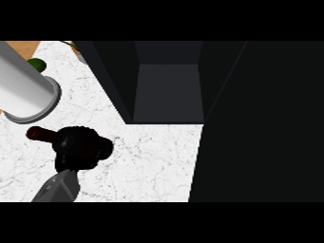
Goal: Pick up the wine, place it into the cabinet and close the cabinet
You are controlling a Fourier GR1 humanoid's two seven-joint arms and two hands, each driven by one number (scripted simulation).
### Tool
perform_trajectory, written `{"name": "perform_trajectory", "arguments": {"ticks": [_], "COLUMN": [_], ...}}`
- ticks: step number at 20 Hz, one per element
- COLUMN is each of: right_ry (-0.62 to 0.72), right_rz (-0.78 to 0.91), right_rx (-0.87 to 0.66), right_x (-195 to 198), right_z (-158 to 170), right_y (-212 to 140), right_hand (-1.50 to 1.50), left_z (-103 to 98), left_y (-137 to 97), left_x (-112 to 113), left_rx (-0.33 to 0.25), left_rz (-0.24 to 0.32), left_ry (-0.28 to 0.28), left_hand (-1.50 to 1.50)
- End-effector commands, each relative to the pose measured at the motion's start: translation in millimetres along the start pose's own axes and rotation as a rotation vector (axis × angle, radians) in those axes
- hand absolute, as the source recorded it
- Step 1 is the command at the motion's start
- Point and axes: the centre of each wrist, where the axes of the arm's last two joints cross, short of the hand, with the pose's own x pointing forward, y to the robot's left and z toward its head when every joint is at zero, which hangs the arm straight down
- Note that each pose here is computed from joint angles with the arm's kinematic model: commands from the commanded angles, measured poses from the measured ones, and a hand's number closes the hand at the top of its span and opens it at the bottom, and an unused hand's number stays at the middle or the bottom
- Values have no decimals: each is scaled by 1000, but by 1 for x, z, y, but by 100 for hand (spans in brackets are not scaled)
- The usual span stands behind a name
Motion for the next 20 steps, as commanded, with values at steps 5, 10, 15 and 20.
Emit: {"name": "perform_trajectory", "arguments": {"ticks": [5, 10, 15, 20], "right_ry": [-18, -17, -3, -18], "right_rz": [-26, -31, -33, -38], "right_rx": [9, 18, 11, 7], "right_x": [15, 2, 13, 13], "right_z": [10, 1, 6, 1], "right_y": [3, -3, -6, -1], "right_hand": [-150, -150, -150, -150], "left_z": [8, -4, 23, 28], "left_y": [-30, -78, -103, -149], "left_x": [-2, 6, 15, 39], "left_rx": [-100, -203, -211, -197], "left_rz": [42, 68, 73, 73], "left_ry": [-29, -15, 32, 35], "left_hand": [150, 150, 150, 150]}}
